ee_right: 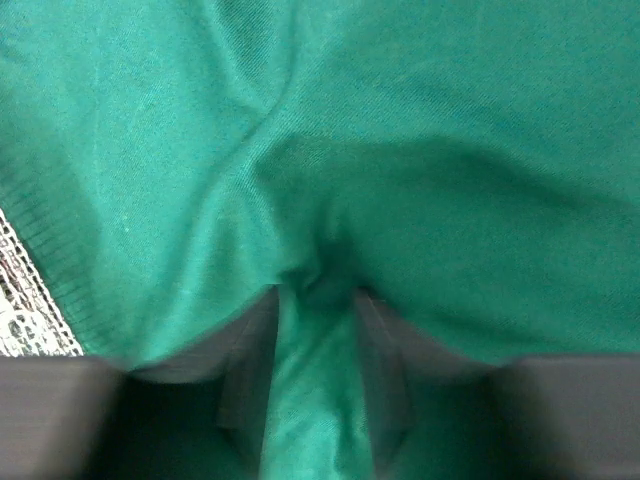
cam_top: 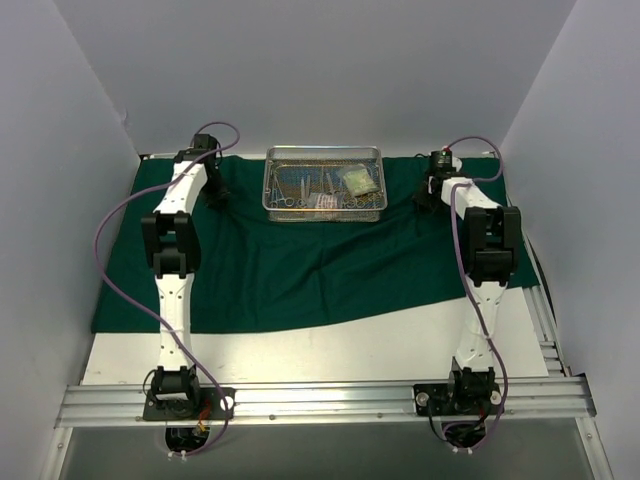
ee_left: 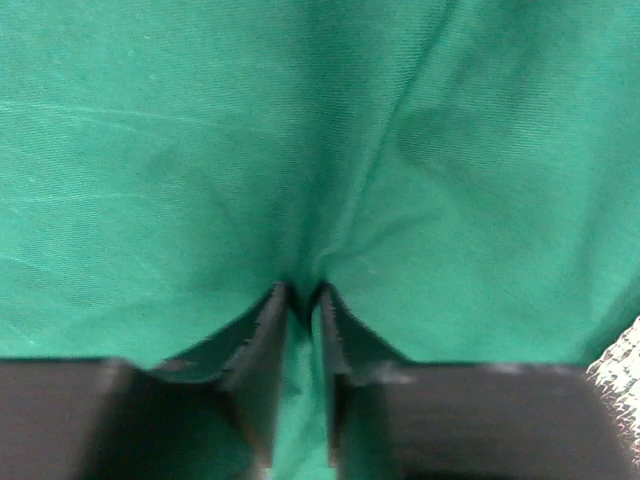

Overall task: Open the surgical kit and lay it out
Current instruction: Smooth out the surgical kit at the center of the board.

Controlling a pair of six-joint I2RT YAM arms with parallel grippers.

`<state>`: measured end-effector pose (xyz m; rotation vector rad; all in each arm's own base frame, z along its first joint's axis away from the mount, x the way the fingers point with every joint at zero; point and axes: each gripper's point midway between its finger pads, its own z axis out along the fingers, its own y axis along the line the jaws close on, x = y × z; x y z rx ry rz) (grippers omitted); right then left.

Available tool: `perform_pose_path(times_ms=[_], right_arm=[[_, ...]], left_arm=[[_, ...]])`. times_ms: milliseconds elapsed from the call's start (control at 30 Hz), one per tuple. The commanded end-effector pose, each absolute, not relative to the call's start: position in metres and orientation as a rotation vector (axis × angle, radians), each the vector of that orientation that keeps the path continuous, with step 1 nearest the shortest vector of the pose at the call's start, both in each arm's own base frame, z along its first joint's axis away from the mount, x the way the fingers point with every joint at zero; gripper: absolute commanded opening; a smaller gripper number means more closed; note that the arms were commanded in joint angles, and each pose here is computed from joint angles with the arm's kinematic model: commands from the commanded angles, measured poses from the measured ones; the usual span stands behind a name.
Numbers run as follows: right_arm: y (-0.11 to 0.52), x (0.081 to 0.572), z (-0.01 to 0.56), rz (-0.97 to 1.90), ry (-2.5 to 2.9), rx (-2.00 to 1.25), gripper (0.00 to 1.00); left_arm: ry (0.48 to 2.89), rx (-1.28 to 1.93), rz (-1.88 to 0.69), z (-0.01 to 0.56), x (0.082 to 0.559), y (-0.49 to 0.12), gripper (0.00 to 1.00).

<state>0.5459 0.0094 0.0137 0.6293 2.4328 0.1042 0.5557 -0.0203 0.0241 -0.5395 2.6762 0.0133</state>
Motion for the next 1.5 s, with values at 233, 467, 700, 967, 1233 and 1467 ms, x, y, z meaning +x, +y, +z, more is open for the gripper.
perform_pose_path(times_ms=[233,467,700,967,1233,1467], right_arm=[[-0.033,0.494,0.097,-0.097,2.376,0.656,0.64],[-0.046,0.431,0.122,-0.129,2.271,0.817,0.71],[-0.035,0.392,0.095,0.019,2.235,0.888,0.78],[-0.027,0.365,0.053,0.116,2.2,0.967,0.79],[-0.025,0.309,0.007,0.086,2.307,1.153,0.79],[-0.032,0.23,0.003,-0.037,2.355,1.356,0.78]], left_arm=[[2.5,-0.61,0.06,0.127,0.532,0.022,0.87],[2.422,-0.665,0.011,0.172,0.463,0.018,0.94],[2.482,-0.647,-0.035,0.149,0.389,0.004,0.94],[2.465,-0.574,-0.04,0.145,0.33,-0.005,0.94],[2.455,-0.575,-0.02,0.146,0.327,-0.002,0.94],[2.463,-0.583,0.0,0.142,0.324,0.0,0.94]])
